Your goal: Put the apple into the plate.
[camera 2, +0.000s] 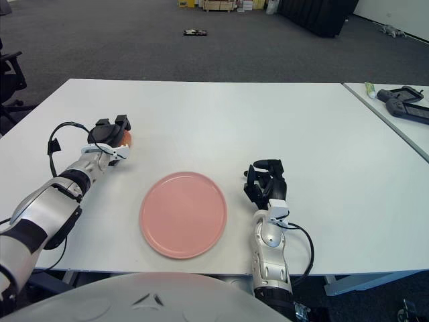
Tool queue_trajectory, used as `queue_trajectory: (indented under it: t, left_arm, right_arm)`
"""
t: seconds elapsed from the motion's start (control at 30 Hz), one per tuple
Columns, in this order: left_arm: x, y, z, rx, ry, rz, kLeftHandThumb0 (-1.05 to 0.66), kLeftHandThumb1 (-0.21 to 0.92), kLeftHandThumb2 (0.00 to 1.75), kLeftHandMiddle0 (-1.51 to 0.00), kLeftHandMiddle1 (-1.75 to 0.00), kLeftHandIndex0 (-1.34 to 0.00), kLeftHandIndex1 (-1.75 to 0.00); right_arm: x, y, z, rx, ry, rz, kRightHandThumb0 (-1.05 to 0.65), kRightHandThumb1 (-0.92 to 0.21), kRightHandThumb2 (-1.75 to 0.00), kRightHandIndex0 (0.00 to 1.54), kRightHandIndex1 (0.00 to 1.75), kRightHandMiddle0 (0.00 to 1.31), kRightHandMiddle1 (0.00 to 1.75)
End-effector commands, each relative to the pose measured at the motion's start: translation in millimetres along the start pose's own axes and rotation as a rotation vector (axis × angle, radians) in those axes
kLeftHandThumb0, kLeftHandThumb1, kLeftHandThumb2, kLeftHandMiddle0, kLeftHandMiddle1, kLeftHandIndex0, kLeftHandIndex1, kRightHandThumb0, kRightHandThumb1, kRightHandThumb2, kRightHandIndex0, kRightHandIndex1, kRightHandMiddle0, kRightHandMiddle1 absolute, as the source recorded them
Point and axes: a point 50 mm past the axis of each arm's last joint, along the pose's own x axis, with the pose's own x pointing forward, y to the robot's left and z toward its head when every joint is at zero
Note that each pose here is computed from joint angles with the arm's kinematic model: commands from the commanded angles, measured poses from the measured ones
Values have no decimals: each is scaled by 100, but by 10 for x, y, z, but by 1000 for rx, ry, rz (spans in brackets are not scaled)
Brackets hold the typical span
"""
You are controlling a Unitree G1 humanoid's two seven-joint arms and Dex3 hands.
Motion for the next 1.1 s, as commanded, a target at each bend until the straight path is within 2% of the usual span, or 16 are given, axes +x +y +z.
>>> queue_trajectory:
  t: [0.0,0.17,0.5,0.8,0.87,1.0,1.07]
  left_arm:
    - [-56,-114,-46,-31,38,-61,0,7,156,-84,-162,-57,-175]
    - [-43,-96,-49,-163,91,-47,0,8,155,-83,-161,-56,-175]
    - [30,-26,-9,-594,233,-50,0,12,150,-82,-159,-54,-175]
    - [63,35,25,-789,228,-25,0,13,150,-79,-163,-53,-175]
    - [70,50,35,-909,226,-22,0,13,151,-78,-165,-53,-175]
    - [74,59,36,-1003,224,-23,0,13,152,-76,-168,-54,-175]
    - [80,70,38,-1097,227,-21,0,13,152,-76,-168,-54,-175]
  right_arm:
    - [36,43,40,26,-22,-6,-37,-74,-78,56,130,30,175]
    - [37,46,41,27,-21,-10,-37,-73,-80,55,131,31,175]
    - [40,56,41,36,-18,-23,-37,-73,-80,55,131,31,175]
    - [46,64,42,35,-19,-18,-37,-72,-80,55,132,31,175]
    - [48,68,44,32,-21,-14,-37,-72,-81,55,132,31,175]
    - [48,70,46,31,-22,-11,-38,-71,-82,55,133,32,175]
    - [48,72,49,31,-23,-9,-38,-71,-83,55,133,32,175]
